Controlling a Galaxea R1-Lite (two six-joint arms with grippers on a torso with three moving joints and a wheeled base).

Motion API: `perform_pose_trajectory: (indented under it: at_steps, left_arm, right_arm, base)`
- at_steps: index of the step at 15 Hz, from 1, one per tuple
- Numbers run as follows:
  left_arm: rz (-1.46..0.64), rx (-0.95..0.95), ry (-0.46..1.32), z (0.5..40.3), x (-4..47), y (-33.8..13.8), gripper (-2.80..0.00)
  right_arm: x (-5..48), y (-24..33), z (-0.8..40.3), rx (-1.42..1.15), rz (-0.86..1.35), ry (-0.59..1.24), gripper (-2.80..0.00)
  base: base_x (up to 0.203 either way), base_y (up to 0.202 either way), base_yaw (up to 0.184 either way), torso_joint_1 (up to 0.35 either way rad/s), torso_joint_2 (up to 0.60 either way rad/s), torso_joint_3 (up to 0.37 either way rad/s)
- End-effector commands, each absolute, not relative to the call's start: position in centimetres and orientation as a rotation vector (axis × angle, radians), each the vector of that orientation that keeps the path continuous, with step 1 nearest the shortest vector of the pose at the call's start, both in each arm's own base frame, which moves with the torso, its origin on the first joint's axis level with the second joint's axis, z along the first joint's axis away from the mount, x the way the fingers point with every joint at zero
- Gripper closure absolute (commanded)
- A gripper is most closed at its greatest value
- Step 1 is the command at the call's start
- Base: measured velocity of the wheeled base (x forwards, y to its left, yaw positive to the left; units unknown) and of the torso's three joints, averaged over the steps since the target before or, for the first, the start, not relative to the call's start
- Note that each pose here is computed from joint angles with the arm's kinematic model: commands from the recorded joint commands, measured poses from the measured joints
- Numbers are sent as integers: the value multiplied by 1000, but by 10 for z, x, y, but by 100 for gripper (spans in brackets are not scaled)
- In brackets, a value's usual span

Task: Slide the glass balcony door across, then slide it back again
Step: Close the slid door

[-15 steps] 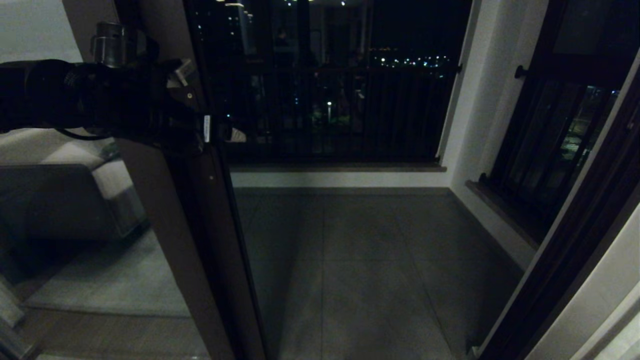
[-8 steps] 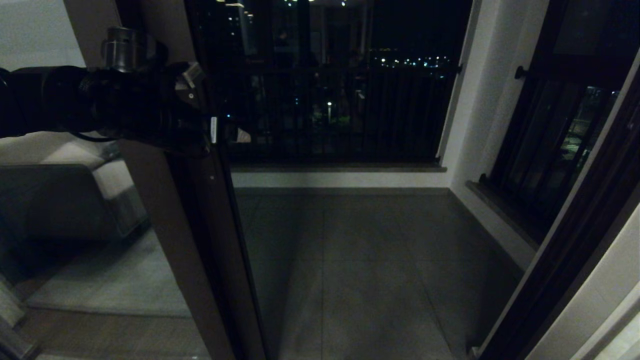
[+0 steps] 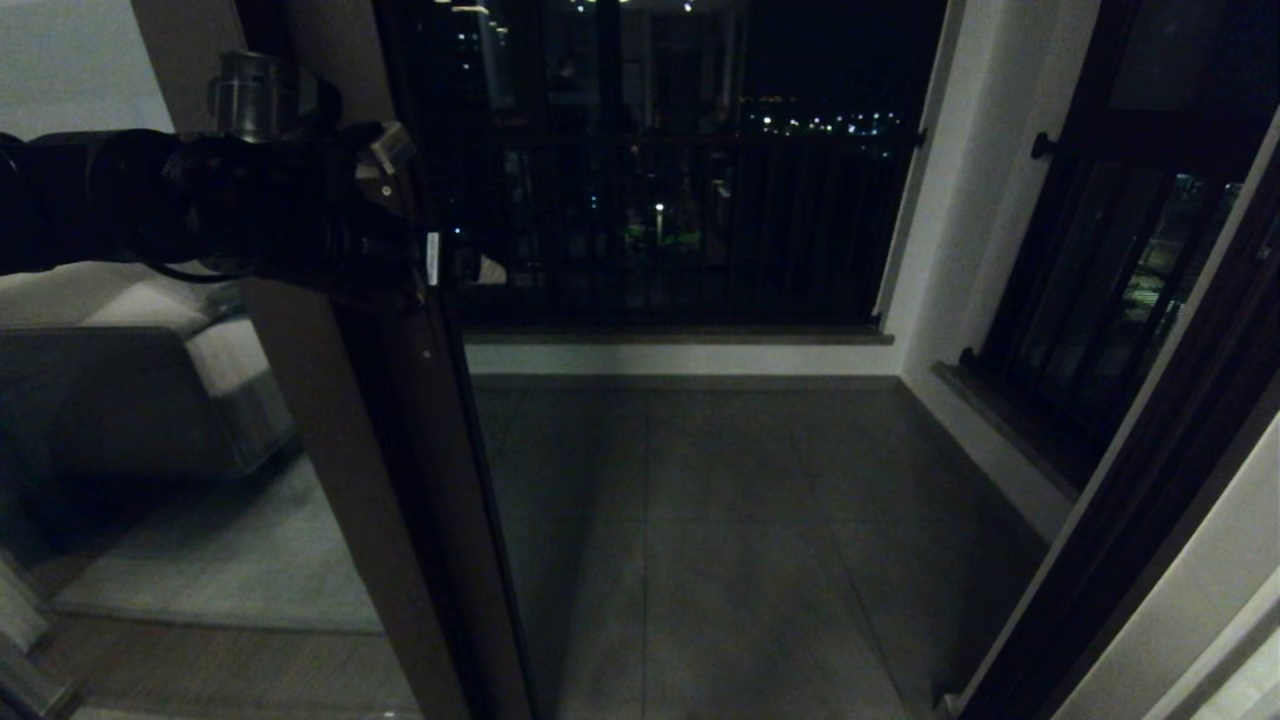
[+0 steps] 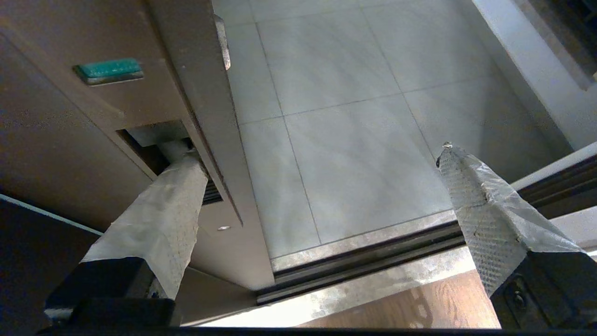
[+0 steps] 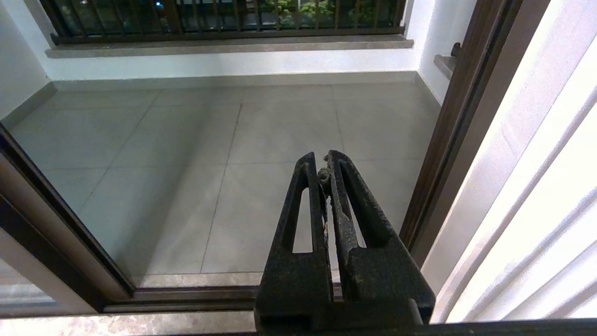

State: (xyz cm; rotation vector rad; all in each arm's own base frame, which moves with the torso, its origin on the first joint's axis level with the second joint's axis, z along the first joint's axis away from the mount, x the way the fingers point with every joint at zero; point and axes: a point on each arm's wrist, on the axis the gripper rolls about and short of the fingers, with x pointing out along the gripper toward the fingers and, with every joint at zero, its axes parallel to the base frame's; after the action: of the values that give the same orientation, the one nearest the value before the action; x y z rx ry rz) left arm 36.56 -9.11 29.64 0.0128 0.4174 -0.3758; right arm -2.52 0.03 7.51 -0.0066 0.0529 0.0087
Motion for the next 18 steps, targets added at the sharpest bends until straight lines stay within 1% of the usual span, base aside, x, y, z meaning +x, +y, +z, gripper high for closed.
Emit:
perform_pose_trajectory:
  at_steps: [1, 11, 18]
  left_arm:
    - [-390, 12, 409, 299, 365, -94, -280]
    - [-413, 19, 412, 297, 363, -104, -280]
    - [-451, 30, 409, 298, 359, -120, -280]
  right_arm:
    - [-25, 0, 75, -7, 9, 55, 0]
    - [-25, 0, 75, -7, 9, 54, 0]
    - [-25, 0, 75, -7, 9, 54, 0]
  base:
    - [0, 0, 0, 0, 0, 0]
    - [0, 0, 0, 0, 0, 0]
    - [0, 0, 0, 0, 0, 0]
